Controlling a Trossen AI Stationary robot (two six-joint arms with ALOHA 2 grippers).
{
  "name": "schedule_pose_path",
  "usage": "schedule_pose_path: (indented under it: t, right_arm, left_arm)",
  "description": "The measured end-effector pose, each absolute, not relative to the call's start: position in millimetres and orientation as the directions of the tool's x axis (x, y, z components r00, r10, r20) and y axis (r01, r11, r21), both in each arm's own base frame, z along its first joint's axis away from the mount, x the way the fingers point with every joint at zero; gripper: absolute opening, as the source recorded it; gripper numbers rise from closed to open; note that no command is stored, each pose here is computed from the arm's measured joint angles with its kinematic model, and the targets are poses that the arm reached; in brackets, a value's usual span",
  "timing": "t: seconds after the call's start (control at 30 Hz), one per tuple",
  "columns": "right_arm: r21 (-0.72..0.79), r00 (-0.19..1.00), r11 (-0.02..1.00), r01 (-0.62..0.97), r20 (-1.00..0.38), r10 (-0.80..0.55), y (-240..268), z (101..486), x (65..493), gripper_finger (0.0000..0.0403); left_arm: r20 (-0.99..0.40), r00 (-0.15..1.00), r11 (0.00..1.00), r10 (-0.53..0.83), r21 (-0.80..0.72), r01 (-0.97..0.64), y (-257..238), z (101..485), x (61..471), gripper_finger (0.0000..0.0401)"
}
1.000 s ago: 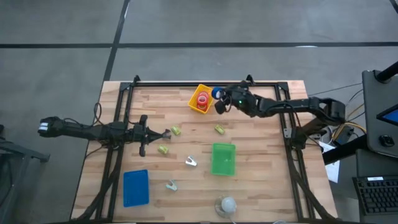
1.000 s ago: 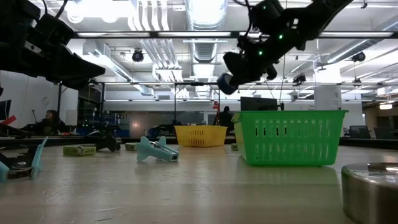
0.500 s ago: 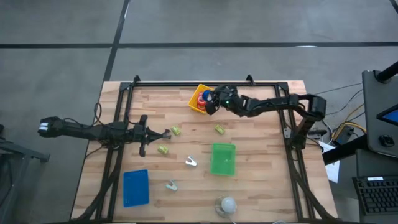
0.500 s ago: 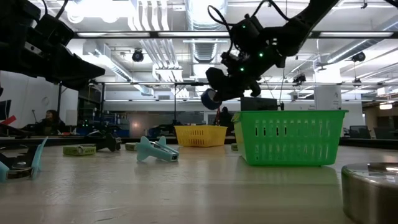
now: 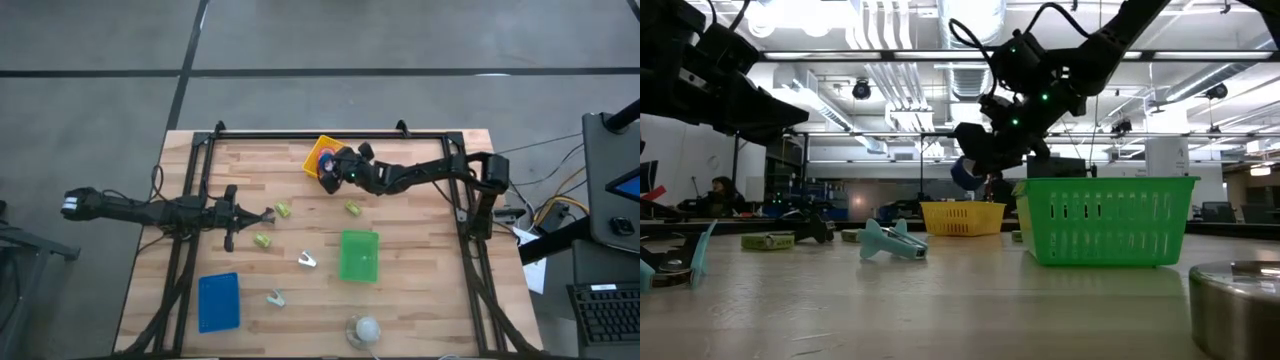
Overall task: Pick and place Stapler, Stapler remover, tape
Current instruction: Put the blue tape into the yellow bin
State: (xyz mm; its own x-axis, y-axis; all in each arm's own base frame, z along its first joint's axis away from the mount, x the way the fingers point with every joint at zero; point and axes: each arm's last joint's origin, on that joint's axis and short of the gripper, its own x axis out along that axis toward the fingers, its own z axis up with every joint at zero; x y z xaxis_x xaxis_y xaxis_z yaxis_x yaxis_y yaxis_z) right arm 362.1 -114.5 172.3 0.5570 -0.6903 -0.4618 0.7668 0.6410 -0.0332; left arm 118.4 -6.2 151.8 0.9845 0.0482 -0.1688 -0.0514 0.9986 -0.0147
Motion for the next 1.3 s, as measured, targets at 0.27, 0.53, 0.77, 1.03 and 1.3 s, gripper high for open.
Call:
schedule_pose_path:
  t: [0.27, 0.53, 0.77, 1.03, 1.3]
  right_arm:
    - [-0.031, 0.554, 0.636, 0.771, -0.461, -0.693, -114.8, 173.5, 361.0, 0.0061]
    - [-0.007, 0.546, 0.619, 0.786, -0.461, -0.699, -116.3, 172.5, 360.5, 0.0095]
    - [-0.014, 0.545, 0.619, 0.785, -0.460, -0.701, -116.2, 172.4, 360.4, 0.0150]
    - [-0.035, 0.550, 0.632, 0.775, -0.456, -0.700, -116.0, 172.9, 360.8, 0.0211]
    - [-0.018, 0.562, 0.642, 0.767, -0.464, -0.685, -115.5, 172.4, 361.1, 0.0241]
  left_arm:
    - [-0.170, 0.984, 0.999, 0.048, -0.015, -0.052, -6.2, 151.7, 118.3, 0.0023]
    - [-0.170, 0.984, 0.999, 0.048, -0.015, -0.051, -6.2, 151.6, 118.3, 0.0023]
    - [-0.170, 0.984, 0.999, 0.048, -0.015, -0.051, -6.2, 151.7, 118.3, 0.0023]
    - [-0.170, 0.984, 0.999, 0.049, -0.015, -0.052, -6.2, 151.6, 118.3, 0.0023]
    - [-0.170, 0.984, 0.999, 0.048, -0.015, -0.051, -6.2, 151.6, 118.3, 0.0023]
